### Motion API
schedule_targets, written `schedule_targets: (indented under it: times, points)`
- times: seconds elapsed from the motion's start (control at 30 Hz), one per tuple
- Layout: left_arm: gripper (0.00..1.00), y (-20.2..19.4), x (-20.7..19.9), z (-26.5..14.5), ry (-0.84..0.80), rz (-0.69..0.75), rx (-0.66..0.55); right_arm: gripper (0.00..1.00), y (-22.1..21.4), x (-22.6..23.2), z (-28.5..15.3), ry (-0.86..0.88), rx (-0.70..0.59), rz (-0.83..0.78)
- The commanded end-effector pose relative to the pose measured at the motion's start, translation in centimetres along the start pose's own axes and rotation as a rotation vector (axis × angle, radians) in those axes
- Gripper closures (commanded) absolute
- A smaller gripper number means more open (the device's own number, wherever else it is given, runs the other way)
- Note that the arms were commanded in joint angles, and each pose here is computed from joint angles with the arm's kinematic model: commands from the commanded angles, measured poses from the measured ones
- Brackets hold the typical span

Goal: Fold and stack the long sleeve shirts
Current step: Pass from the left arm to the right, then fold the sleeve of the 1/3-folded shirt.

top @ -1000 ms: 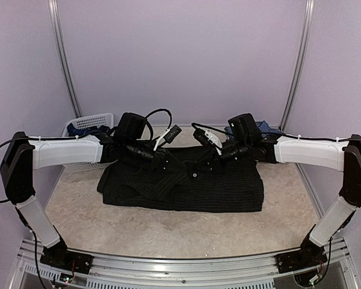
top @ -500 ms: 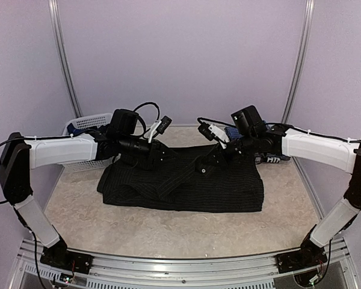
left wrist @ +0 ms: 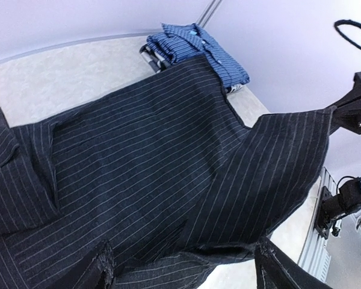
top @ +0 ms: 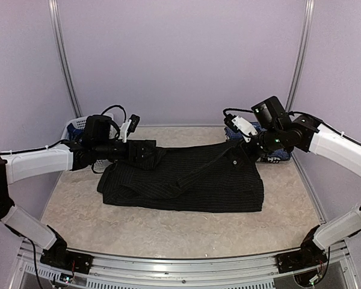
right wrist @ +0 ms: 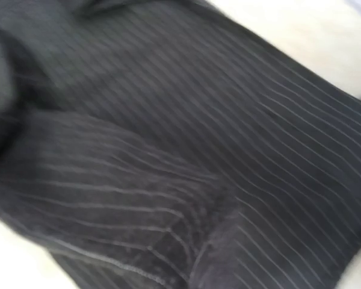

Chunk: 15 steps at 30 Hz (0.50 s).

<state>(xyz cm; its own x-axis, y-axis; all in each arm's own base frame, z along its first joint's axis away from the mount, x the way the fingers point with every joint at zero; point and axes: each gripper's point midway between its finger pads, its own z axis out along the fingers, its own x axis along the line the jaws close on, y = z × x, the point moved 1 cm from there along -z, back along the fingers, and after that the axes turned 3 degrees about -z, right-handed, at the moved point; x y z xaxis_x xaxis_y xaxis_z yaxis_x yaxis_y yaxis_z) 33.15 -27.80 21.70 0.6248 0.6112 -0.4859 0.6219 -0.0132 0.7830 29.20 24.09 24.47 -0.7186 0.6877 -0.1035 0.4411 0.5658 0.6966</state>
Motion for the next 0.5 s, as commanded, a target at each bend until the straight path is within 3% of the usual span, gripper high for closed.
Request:
schedule_targets:
  times: [0.0, 0.2, 0.47]
  points:
    - [0.24, -2.4, 2.2, -0.5, 0.147, -0.066, 0.045, 1.0, -4.6, -2.5, 0.5, -0.183, 0.196, 0.027]
    - [0.24, -4.4, 3.8, -1.3, 0.302, -0.042, 0.044, 1.0, -7.9, -0.2, 1.7, -0.06, 0.37, 0.116]
    - [0.24, -6.6, 4.5, -1.5, 0.392, -0.024, 0.047, 1.0, -5.3, 3.4, 0.6, 0.19, 0.297, 0.194]
